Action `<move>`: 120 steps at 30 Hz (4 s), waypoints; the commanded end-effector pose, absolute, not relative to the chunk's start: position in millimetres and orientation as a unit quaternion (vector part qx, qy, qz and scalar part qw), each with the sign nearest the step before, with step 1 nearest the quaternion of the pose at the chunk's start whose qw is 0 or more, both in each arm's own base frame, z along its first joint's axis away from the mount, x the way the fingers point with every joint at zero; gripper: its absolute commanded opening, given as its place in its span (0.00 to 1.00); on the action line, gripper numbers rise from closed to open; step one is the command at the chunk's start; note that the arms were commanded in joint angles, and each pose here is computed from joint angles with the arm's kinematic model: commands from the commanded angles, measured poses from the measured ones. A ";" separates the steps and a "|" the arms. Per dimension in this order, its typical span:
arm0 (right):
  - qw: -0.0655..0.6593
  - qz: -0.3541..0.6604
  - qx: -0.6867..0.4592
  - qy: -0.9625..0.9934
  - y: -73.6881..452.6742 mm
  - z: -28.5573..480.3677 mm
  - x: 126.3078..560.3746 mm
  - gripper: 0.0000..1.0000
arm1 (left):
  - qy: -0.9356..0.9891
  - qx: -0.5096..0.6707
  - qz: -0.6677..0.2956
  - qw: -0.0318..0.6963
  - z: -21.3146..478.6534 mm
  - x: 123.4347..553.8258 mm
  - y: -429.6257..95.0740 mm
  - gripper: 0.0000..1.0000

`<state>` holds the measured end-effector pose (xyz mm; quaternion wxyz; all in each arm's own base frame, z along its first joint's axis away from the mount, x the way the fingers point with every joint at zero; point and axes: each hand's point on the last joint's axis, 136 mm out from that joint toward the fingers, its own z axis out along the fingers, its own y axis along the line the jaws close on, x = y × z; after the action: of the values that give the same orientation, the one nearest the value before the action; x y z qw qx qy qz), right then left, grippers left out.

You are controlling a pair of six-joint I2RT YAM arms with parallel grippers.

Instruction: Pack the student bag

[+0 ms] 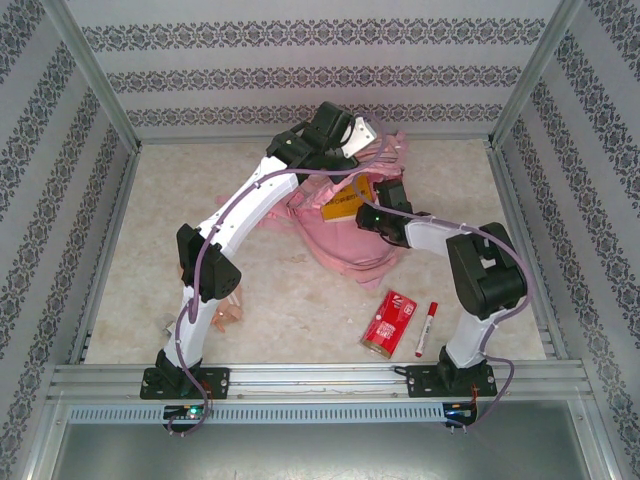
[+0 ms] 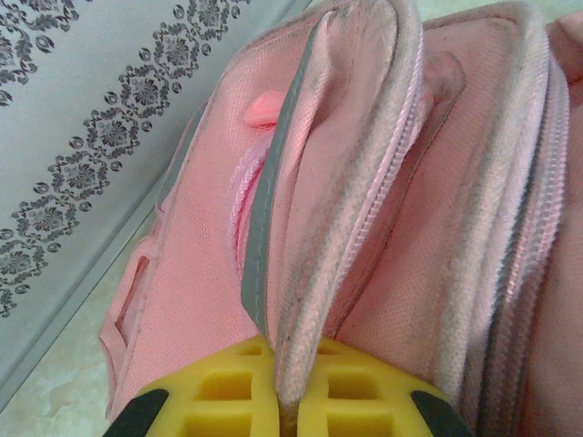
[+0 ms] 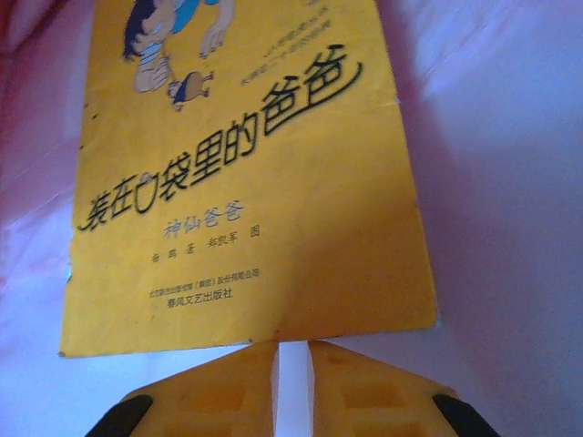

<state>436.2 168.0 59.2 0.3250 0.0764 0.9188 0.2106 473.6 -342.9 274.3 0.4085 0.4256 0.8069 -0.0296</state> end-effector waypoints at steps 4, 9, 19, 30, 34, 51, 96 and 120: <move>0.377 0.217 0.072 0.897 155.5 91.4 468.6 0.20 | 0.768 0.419 -0.070 0.479 330.2 467.4 -354.5 0.00; 0.365 0.257 0.061 0.893 158.4 110.4 425.6 0.28 | 0.777 0.423 -0.056 0.463 309.8 470.8 -352.1 0.00; 0.321 0.292 0.075 0.898 143.4 101.4 299.9 0.33 | 0.807 0.416 -0.078 0.412 243.6 474.8 -361.7 0.00; 0.327 0.230 0.074 0.914 108.8 120.6 258.4 0.38 | 0.834 0.407 -0.111 0.357 204.6 464.1 -367.0 0.04; 0.332 0.200 0.082 0.918 95.4 134.5 256.1 0.41 | 0.835 0.411 -0.134 0.342 199.3 456.2 -371.5 0.11; 0.280 0.252 -0.093 0.922 186.0 171.0 286.9 0.45 | 0.949 0.021 -0.158 0.273 196.5 473.9 -214.7 0.72; 0.255 0.174 -0.031 0.951 147.9 97.4 416.6 0.32 | 0.969 -0.160 -0.127 0.137 55.8 388.7 -147.4 0.51; 0.244 0.287 -0.238 0.895 347.0 91.2 323.8 0.35 | 0.949 -0.223 -0.131 0.179 57.5 447.6 -152.6 0.23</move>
<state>309.8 327.7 86.7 0.2145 -0.2097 0.9100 0.2863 442.3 -152.6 60.0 0.1708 -0.2267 0.9487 -0.1394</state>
